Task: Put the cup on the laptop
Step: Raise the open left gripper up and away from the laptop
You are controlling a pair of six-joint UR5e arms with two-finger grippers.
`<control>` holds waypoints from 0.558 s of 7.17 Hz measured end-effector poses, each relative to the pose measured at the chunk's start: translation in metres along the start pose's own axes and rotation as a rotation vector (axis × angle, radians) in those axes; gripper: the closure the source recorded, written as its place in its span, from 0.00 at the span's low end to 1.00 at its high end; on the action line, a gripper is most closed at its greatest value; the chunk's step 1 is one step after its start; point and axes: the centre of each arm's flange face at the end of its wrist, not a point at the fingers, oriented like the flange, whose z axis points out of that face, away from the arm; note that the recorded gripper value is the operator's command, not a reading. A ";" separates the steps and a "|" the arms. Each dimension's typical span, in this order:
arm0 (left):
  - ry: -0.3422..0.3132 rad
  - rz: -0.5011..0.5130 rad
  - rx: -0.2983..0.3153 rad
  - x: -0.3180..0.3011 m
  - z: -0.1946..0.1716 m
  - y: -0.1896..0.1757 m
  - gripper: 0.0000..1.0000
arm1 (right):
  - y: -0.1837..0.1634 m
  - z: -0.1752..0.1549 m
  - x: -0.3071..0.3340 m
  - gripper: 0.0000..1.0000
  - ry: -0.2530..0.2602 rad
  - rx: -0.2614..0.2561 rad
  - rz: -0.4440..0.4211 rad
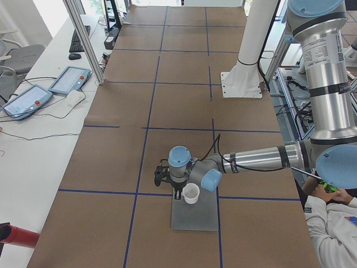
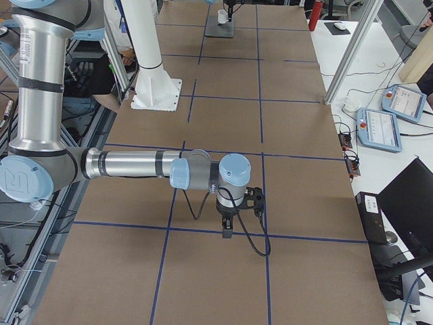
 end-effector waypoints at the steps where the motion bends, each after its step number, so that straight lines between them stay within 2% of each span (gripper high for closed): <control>1: 0.001 -0.001 0.006 0.000 0.001 0.001 0.82 | 0.000 0.000 0.000 0.00 0.000 0.000 0.000; 4: 0.009 0.000 0.003 0.002 0.002 0.001 0.76 | 0.000 0.000 0.000 0.00 0.000 0.000 0.000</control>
